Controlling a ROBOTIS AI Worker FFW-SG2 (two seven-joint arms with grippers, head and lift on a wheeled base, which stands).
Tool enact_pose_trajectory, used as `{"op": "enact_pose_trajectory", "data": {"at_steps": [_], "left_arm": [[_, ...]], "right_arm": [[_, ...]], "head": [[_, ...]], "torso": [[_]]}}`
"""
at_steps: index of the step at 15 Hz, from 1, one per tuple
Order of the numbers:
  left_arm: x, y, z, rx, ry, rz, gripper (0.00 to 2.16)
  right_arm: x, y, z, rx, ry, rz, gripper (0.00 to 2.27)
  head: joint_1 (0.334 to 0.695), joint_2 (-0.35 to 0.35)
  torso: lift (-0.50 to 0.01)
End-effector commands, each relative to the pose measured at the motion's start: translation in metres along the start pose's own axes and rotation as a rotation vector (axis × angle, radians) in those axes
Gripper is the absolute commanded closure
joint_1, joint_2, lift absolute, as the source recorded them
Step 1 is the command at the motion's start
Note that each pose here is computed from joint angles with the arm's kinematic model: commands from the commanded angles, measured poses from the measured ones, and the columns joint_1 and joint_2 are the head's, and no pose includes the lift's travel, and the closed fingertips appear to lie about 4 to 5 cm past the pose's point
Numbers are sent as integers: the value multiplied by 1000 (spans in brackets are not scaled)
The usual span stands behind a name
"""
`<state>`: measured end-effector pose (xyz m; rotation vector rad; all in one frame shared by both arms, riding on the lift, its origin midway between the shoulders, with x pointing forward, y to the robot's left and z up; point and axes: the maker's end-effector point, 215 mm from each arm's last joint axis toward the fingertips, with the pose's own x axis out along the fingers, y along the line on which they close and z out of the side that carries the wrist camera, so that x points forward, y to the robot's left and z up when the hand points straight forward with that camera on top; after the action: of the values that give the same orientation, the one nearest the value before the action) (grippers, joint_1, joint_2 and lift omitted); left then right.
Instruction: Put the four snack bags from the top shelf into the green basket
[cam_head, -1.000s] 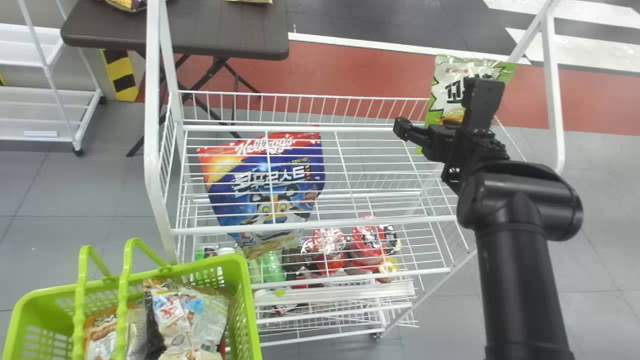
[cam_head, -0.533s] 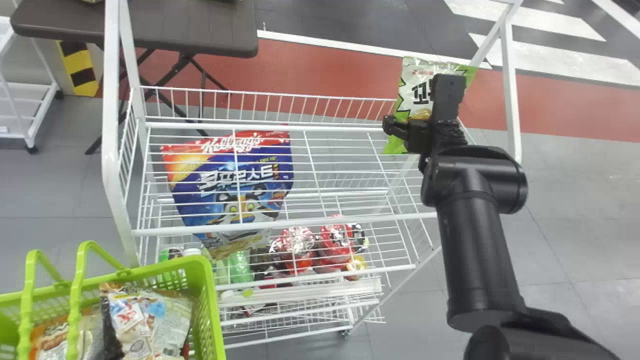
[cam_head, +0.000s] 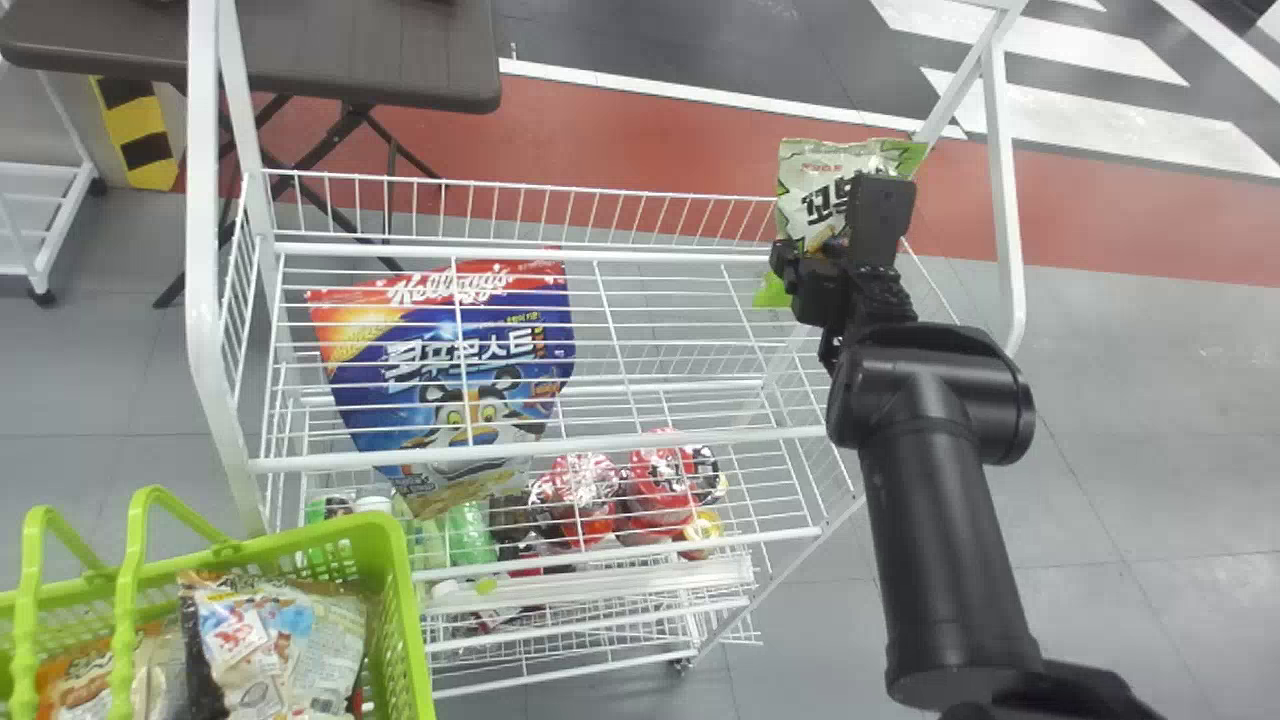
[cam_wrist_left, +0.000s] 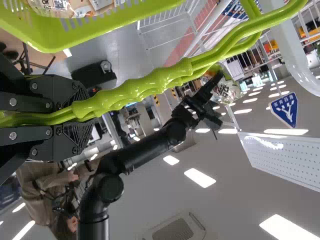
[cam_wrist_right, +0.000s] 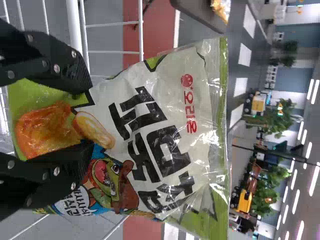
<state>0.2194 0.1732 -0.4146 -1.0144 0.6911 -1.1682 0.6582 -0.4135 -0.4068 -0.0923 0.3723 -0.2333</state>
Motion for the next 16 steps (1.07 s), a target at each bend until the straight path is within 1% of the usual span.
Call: {"op": "enact_pose_trajectory", "data": {"at_steps": [1,3,4,6,8,10,12,13,16], "left_arm": [[0,-2,0,-1,-1,-10,2145],[0,-2,-1,-2,-1,-9,2148],[-1,-1,-1,-4,-1,-9,2145],[0,-1,-1,-4,-2,-10,2145],[0,-2,-2,-8,-1,-11,2145],[1,-2,-1,-6,-1,-11,2145],[1,-2,0,-3,0,-12,2145],[1,-2,0,-3,0,-12,2145],[-2,-2,1,0,-5,-7,2145]], "right_arm": [[-11,-9,4,18,-42,-12,2256],[-21,-15,8,39,-79,-13,2256],[-32,-15,8,54,-94,0,2256],[-62,-3,26,66,-154,48,2256],[-102,24,44,92,-210,128,2256],[-153,72,60,109,-234,262,2256],[-204,127,54,115,-210,404,2256],[-231,153,51,136,-202,491,2256],[-307,222,4,185,-56,736,2256]], "head": [[695,-297],[695,-304],[695,-312],[695,-316],[695,-302],[695,-276],[695,-235],[695,-167],[695,-47]], "torso": [[0],[0],[0],[0],[0],[0],[0],[0],[0]]}}
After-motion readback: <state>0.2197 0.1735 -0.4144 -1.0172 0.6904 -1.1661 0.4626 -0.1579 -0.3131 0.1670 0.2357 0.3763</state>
